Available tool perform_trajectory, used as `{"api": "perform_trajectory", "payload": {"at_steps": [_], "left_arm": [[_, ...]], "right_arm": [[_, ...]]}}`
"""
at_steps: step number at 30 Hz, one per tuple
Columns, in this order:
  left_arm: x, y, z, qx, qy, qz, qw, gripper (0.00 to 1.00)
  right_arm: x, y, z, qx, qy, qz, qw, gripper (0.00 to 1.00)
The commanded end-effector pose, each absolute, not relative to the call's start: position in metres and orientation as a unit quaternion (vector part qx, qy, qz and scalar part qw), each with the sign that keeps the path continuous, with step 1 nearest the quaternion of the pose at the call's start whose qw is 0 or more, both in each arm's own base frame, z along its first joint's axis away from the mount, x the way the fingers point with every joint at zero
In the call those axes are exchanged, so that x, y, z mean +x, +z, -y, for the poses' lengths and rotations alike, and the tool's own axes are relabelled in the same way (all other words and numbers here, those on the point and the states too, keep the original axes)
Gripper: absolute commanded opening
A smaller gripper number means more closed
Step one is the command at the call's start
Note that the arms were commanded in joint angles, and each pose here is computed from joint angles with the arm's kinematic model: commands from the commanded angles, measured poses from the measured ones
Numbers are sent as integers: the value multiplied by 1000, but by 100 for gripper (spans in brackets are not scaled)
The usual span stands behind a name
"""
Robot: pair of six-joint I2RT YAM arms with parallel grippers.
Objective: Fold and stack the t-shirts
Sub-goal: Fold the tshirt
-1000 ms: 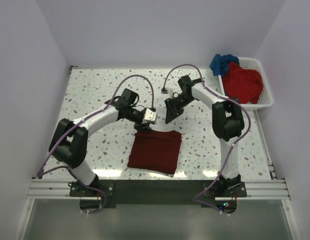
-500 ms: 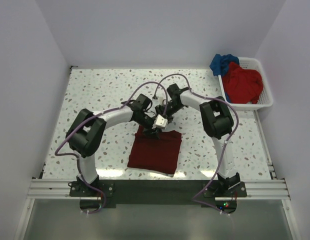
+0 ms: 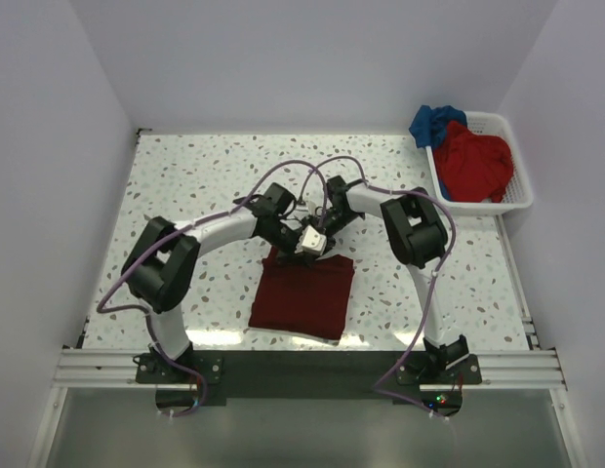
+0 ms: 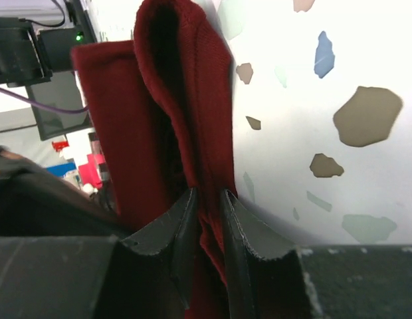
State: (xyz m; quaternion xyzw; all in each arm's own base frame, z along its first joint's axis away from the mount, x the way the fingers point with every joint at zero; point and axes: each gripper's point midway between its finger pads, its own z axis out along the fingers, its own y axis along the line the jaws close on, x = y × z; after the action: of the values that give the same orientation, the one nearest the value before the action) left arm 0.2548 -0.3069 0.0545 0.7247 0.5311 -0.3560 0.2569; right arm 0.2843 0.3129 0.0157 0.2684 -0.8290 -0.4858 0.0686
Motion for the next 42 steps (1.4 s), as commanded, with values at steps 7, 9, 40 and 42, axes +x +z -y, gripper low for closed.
{"api": "perform_trajectory", "payload": {"at_steps": [7, 9, 40, 42], "left_arm": [[274, 110, 312, 747, -289, -472, 368, 0], [281, 111, 313, 748, -276, -469, 380, 0], [278, 160, 286, 727, -244, -476, 430, 44], [268, 163, 280, 718, -260, -491, 419, 44]], "right_arm": [[263, -31, -294, 303, -448, 835, 100, 26], [262, -31, -293, 306, -449, 834, 103, 26], [301, 22, -281, 366, -366, 855, 39, 54], [312, 30, -275, 380, -333, 863, 18, 57]]}}
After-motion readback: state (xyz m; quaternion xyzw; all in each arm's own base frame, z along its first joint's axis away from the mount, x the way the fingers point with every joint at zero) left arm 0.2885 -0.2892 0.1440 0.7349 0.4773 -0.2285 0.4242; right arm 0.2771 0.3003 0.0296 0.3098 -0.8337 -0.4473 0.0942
